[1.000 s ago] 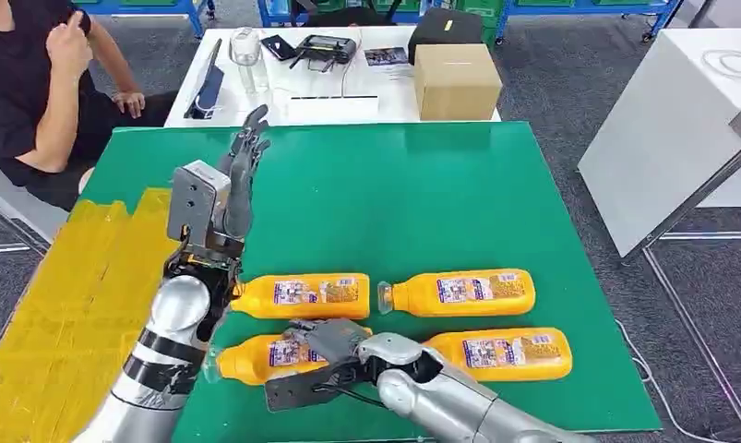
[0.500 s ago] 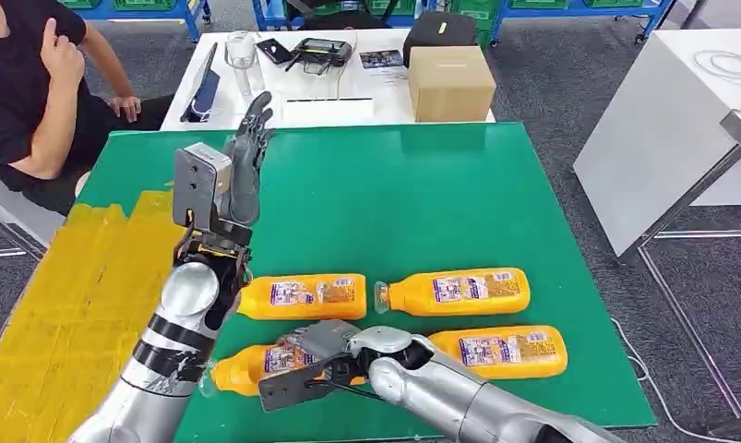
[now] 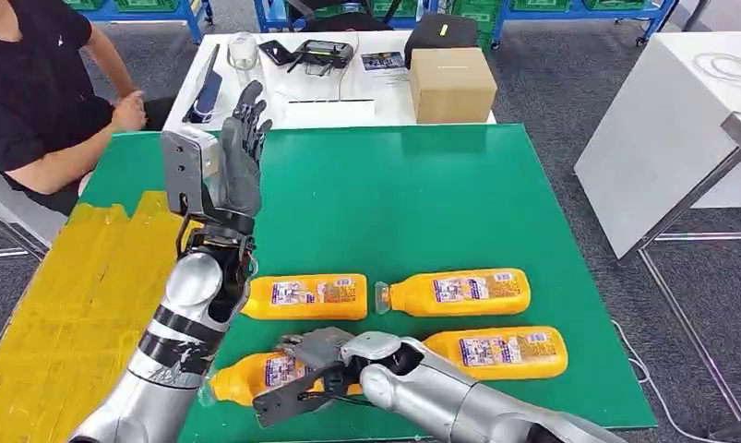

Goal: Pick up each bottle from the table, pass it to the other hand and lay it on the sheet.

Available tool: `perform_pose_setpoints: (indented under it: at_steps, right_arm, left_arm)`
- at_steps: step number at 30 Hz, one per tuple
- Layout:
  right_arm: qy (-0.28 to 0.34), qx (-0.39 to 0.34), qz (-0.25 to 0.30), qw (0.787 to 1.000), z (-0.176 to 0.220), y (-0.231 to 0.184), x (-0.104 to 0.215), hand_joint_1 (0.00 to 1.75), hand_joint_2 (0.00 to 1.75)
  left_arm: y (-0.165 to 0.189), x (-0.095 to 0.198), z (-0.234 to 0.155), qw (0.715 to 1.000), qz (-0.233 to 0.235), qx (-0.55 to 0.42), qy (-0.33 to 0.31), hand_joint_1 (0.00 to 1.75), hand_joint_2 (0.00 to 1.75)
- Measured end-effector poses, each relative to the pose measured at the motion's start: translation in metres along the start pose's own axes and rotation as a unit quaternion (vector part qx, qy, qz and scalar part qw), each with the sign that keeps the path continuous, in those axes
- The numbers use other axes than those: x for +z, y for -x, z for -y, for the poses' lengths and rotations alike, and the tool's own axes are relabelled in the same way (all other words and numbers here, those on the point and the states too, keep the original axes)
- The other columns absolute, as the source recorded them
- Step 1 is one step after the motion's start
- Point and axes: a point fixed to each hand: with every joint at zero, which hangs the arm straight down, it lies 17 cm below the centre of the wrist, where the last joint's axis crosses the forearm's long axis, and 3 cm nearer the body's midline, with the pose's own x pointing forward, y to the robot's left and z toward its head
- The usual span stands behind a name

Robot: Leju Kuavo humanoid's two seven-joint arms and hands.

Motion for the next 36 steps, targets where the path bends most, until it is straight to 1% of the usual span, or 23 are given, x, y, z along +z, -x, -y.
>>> perform_pose_setpoints:
  at_steps: [5,9,10,11,16,23,26,30,33,36]
  right_arm:
    - [-0.011,0.022,0.002,1.0,-0.004,0.003,0.0,0.0,1.75]
    - [-0.017,0.02,-0.001,1.0,-0.005,0.005,-0.001,0.0,1.75]
    - [-0.018,0.02,-0.001,1.0,-0.005,0.005,-0.001,1.45,1.75]
    - [-0.019,0.019,0.0,1.0,-0.005,0.005,-0.001,1.75,1.75]
    - [-0.023,0.003,-0.002,1.0,-0.005,0.002,-0.004,1.75,1.75]
    - [-0.016,-0.021,-0.009,1.0,0.0,-0.002,-0.009,1.75,1.75]
    - [0.0,-0.041,-0.018,0.999,0.006,-0.006,-0.013,1.75,1.75]
    - [0.031,-0.089,-0.039,0.995,0.018,-0.016,-0.018,1.75,1.75]
    - [0.04,-0.11,-0.045,0.992,0.022,-0.019,-0.019,1.75,1.75]
    - [0.072,-0.16,-0.042,0.984,0.035,-0.023,-0.019,1.75,1.75]
  left_arm:
    - [0.003,-0.002,0.0,1.0,-0.004,0.007,-0.001,0.0,0.0]
    - [0.007,-0.001,-0.001,1.0,-0.007,0.009,-0.002,0.0,0.0]
    - [0.007,-0.001,-0.001,1.0,-0.007,0.01,-0.002,0.0,0.0]
    - [0.008,-0.001,-0.001,1.0,-0.007,0.01,-0.003,0.0,0.0]
    - [0.01,0.0,-0.014,1.0,-0.006,0.012,-0.023,0.0,0.0]
    - [0.012,-0.001,-0.046,0.998,0.004,0.014,-0.068,0.0,0.0]
    - [0.01,-0.002,-0.06,0.996,0.01,0.003,-0.089,0.0,0.0]
    - [0.005,-0.003,-0.092,0.991,0.017,-0.026,-0.132,0.0,0.0]
    - [0.0,-0.004,-0.11,0.988,0.022,-0.036,-0.15,0.0,0.0]
    - [-0.003,-0.002,-0.132,0.983,0.031,-0.053,-0.175,0.0,0.0]
